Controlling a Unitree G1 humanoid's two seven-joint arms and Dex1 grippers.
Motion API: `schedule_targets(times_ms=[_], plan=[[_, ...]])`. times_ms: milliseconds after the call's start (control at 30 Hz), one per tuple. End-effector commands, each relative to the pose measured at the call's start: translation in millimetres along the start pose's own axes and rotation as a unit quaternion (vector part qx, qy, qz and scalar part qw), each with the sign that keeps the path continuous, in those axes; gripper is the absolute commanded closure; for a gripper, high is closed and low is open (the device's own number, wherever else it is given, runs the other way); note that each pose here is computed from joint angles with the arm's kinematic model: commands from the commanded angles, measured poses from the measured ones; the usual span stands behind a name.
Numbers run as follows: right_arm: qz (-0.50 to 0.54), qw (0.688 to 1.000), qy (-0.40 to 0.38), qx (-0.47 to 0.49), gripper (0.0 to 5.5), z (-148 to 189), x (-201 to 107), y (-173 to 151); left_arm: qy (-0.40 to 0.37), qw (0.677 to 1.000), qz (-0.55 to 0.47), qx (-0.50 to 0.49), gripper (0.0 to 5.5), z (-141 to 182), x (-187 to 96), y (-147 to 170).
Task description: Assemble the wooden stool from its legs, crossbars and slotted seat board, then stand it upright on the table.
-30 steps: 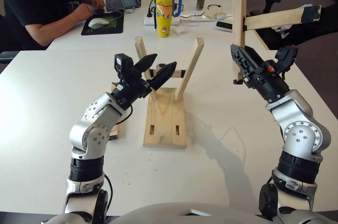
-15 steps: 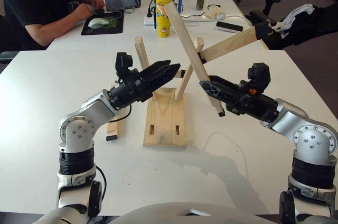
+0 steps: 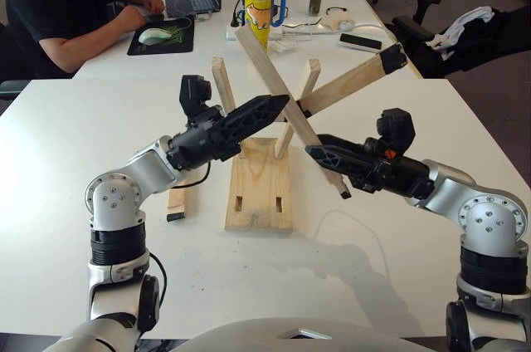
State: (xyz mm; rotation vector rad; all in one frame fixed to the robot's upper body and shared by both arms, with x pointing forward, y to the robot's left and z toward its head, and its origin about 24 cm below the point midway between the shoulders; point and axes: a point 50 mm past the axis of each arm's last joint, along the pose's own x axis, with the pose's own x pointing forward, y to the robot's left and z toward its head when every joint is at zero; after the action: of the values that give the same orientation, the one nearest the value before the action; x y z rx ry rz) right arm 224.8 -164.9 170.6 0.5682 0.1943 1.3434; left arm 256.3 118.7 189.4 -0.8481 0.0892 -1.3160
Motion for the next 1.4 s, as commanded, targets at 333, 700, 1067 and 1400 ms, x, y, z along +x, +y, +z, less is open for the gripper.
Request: schedule_targets(times_ms=[333,700,1067,1400], plan=[[0.024,0.998,0.052,0.029,3.41,-5,-11,6,0.015,1.000,-0.006,0.001,0.64,12,-2,-1],[0.030,0.996,0.072,0.038,3.41,-6,-14,9,0.039,0.999,0.005,-0.003,1.85,12,-12,1],[0.031,0.996,0.072,0.034,3.41,-2,-13,7,0.081,0.997,0.003,-0.003,3.48,9,-19,1],[0.022,0.995,0.089,0.031,2.49,-6,-16,4,0.079,0.996,0.024,0.013,3.48,15,-28,6]])
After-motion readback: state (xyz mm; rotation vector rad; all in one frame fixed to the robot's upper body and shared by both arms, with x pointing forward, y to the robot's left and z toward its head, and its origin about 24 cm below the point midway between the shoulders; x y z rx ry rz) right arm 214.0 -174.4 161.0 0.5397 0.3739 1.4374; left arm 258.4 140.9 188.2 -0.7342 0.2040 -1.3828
